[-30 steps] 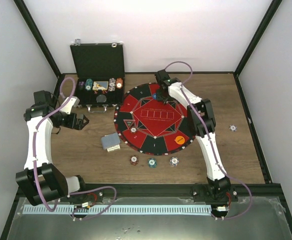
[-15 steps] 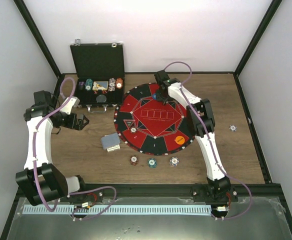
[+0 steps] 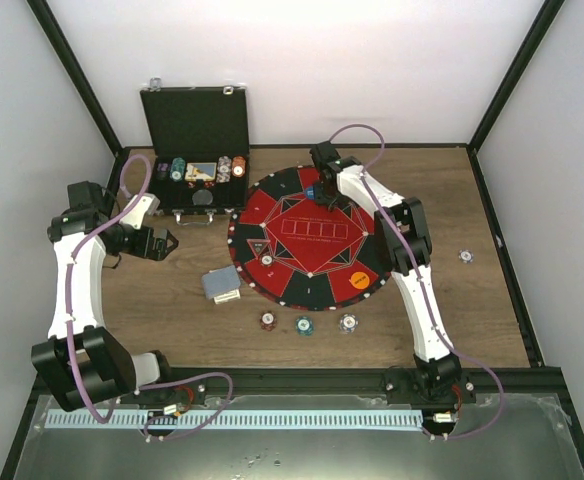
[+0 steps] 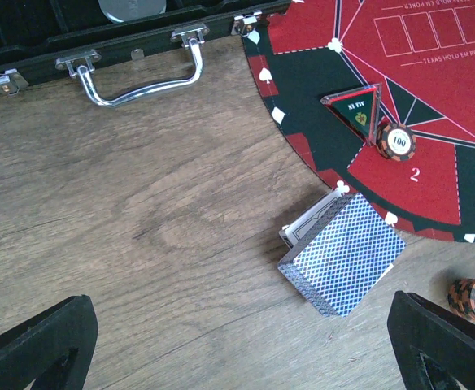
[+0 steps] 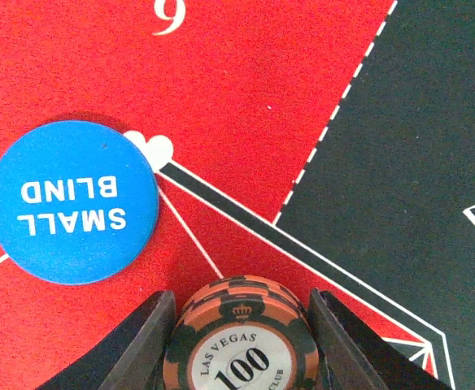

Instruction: Distribute texas hold em gaming equipment

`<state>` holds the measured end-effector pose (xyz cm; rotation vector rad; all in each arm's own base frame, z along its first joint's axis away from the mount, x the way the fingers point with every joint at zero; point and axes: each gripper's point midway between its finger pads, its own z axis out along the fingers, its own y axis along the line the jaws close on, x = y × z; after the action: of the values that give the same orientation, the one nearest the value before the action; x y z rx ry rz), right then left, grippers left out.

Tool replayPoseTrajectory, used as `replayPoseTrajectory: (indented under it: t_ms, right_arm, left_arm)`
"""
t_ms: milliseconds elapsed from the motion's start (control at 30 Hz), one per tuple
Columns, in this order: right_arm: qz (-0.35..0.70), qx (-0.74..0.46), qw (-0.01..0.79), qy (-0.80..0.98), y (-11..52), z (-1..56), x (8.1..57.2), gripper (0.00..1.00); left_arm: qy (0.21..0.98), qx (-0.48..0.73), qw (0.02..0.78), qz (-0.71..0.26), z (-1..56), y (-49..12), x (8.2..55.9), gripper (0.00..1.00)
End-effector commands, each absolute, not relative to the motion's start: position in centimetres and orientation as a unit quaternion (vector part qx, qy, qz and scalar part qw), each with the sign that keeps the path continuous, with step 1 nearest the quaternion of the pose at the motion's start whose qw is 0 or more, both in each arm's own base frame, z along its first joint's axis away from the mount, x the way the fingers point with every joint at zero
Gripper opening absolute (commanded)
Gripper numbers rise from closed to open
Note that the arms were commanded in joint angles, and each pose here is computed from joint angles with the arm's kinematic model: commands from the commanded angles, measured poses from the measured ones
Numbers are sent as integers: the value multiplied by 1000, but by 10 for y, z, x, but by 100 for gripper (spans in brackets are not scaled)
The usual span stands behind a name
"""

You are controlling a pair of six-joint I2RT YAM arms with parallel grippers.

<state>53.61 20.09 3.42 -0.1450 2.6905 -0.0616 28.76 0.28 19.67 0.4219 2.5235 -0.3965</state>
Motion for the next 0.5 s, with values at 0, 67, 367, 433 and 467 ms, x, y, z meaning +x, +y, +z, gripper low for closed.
replayPoseTrajectory:
  t_ms: [0, 67, 367, 433, 467]
  right_arm:
    - [-24, -50, 237, 970, 196, 58, 537, 49]
    - [-23, -47, 234, 971, 196, 58, 536, 64]
    - [22, -24, 268, 963, 212, 127, 505, 85]
    - [26, -40, 275, 960, 228, 138, 478, 85]
    - [28, -48, 277, 959, 236, 143, 464, 86]
  left_arm:
    - [934, 164, 279, -151, 201, 3, 292, 100]
    - [934, 164, 279, -151, 200, 3, 293, 100]
    - [938, 153, 272, -151, 199, 6, 295, 100]
    - [939, 151, 270, -153, 199, 5, 294, 100]
    - [939, 149, 268, -153, 198, 5, 294, 100]
